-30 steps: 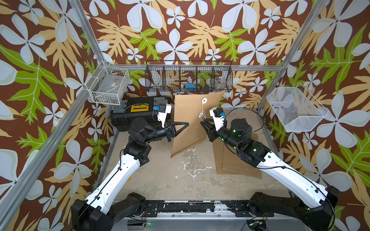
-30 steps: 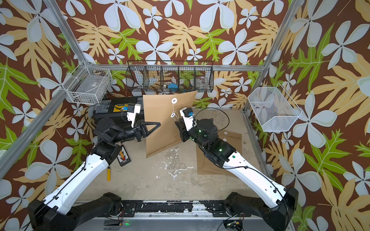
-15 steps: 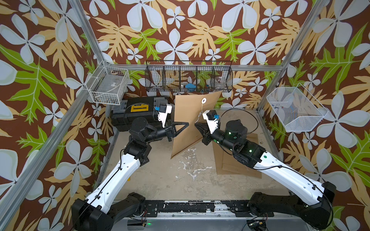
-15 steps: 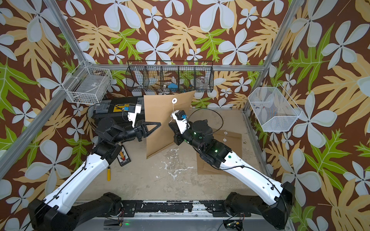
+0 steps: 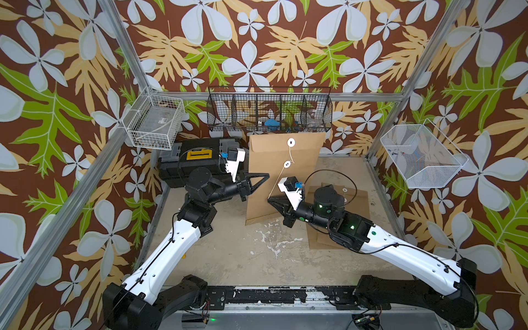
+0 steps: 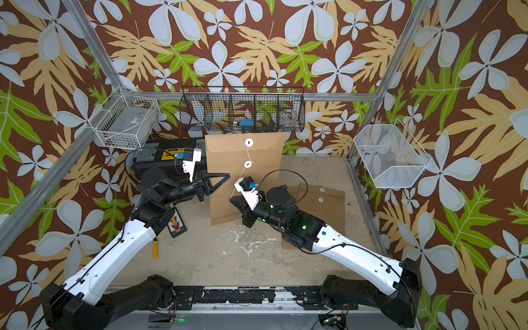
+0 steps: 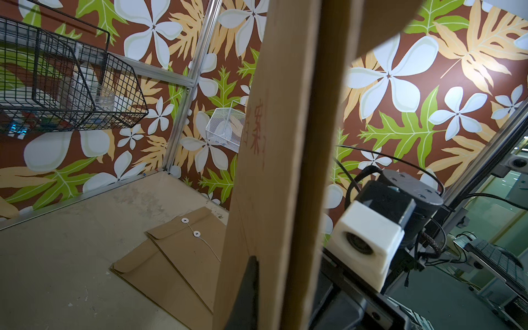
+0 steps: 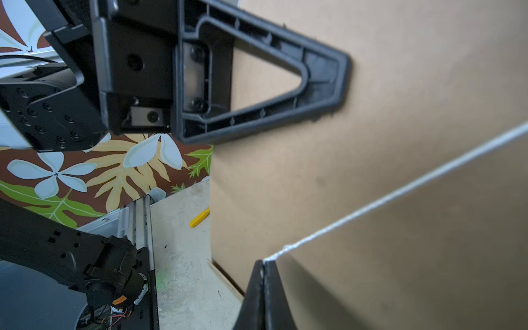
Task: Close the mouth of the file bag
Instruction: Close the file bag.
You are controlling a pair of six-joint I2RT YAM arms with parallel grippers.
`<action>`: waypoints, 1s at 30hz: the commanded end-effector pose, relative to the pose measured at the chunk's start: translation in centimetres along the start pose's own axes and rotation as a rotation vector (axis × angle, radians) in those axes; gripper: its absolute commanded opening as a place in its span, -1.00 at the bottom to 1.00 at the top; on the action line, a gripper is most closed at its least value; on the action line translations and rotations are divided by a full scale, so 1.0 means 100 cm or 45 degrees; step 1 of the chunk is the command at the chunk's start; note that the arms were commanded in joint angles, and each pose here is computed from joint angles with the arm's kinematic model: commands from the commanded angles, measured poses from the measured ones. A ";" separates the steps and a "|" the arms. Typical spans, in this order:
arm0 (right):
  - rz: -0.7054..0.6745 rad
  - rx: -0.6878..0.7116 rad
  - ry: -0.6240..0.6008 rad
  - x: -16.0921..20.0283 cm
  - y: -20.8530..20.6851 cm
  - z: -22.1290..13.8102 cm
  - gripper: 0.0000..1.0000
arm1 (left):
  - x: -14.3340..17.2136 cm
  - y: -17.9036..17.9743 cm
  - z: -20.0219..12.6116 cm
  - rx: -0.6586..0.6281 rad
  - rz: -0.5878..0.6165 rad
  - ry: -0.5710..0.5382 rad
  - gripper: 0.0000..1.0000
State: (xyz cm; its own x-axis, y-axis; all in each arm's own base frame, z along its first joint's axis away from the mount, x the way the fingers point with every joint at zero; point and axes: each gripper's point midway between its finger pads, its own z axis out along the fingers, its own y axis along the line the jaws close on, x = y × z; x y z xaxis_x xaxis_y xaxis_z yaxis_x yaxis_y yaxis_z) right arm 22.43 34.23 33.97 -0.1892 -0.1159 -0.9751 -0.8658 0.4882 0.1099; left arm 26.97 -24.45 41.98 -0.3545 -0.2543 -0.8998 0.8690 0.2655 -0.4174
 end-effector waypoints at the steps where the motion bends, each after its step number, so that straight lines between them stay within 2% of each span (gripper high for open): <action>1: 0.019 -0.026 -0.026 0.000 0.003 -0.001 -1.00 | -0.014 -0.004 -0.001 -0.005 0.046 -0.059 -1.00; 10: 0.039 0.014 0.046 0.037 -0.004 -0.002 -1.00 | -0.022 0.001 -0.003 -0.029 0.038 -0.097 -1.00; 18: 0.042 0.040 0.039 0.039 -0.009 -0.005 -1.00 | -0.026 0.001 -0.005 -0.024 0.036 -0.115 -1.00; 22: 0.061 0.066 0.021 0.034 -0.018 -0.011 -0.44 | -0.028 -0.005 -0.006 0.001 0.037 -0.113 -1.00; 25: 0.089 0.068 -0.031 0.024 -0.028 -0.022 -0.25 | -0.029 -0.008 -0.007 0.008 0.051 -0.108 -1.00; 30: 0.133 0.010 -0.084 0.012 -0.035 -0.031 -0.05 | -0.032 -0.014 -0.006 0.040 0.049 -0.101 -1.00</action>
State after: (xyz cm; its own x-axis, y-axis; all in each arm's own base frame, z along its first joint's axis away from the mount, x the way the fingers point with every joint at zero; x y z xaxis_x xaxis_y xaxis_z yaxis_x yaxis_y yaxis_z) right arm 24.29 29.34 31.67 -0.2448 -0.0555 -0.9680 -0.8082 0.5632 0.1721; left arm 27.50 -23.40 43.91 -0.3300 -0.3086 -0.8921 0.8648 0.2799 -0.4168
